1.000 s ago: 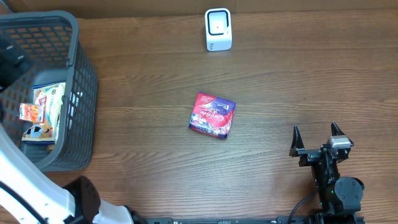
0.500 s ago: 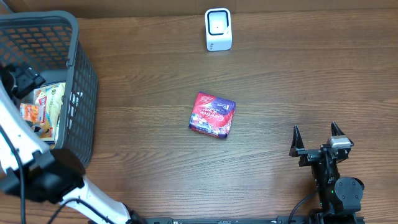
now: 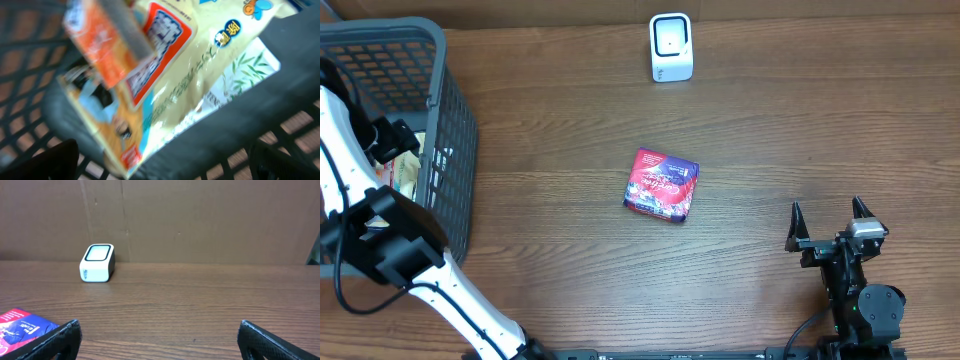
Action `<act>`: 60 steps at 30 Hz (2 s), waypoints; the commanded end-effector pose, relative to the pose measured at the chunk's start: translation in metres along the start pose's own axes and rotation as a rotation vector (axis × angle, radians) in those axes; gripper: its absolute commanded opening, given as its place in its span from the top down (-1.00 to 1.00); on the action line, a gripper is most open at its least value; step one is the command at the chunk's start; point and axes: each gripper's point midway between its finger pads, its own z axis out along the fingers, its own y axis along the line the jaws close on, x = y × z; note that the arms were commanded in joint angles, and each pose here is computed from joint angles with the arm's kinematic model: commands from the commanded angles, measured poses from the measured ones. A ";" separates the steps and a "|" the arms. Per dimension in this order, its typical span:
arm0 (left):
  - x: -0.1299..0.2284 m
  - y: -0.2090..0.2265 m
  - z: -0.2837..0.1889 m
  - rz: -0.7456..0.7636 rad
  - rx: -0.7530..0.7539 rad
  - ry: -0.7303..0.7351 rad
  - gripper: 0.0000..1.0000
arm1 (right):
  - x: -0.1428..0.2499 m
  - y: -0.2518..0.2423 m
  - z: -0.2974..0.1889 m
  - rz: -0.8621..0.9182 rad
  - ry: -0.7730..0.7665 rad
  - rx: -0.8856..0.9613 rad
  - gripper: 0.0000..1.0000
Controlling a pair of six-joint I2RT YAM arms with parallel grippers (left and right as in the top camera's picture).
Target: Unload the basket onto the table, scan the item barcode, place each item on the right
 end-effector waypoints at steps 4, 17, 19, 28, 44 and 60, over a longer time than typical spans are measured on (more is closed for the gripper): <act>-0.001 -0.014 0.052 0.094 0.022 0.106 -0.99 | 0.002 -0.003 0.000 -0.001 -0.005 0.013 -1.00; -0.005 -0.021 0.080 0.111 0.019 0.133 -0.16 | 0.001 -0.003 0.000 -0.001 -0.005 0.013 -1.00; -0.005 -0.021 0.080 0.111 0.019 0.135 0.12 | 0.002 -0.003 0.000 -0.001 -0.005 0.013 -1.00; 0.002 -0.018 0.070 0.089 0.017 0.157 0.92 | 0.002 -0.003 0.000 -0.001 -0.005 0.013 -1.00; -0.014 -0.007 -0.114 -0.008 0.139 -0.296 0.59 | 0.001 -0.003 0.000 -0.001 -0.005 0.013 -1.00; 0.044 -0.011 -0.006 0.027 0.067 0.108 -1.00 | 0.002 -0.003 0.000 -0.001 -0.005 0.013 -1.00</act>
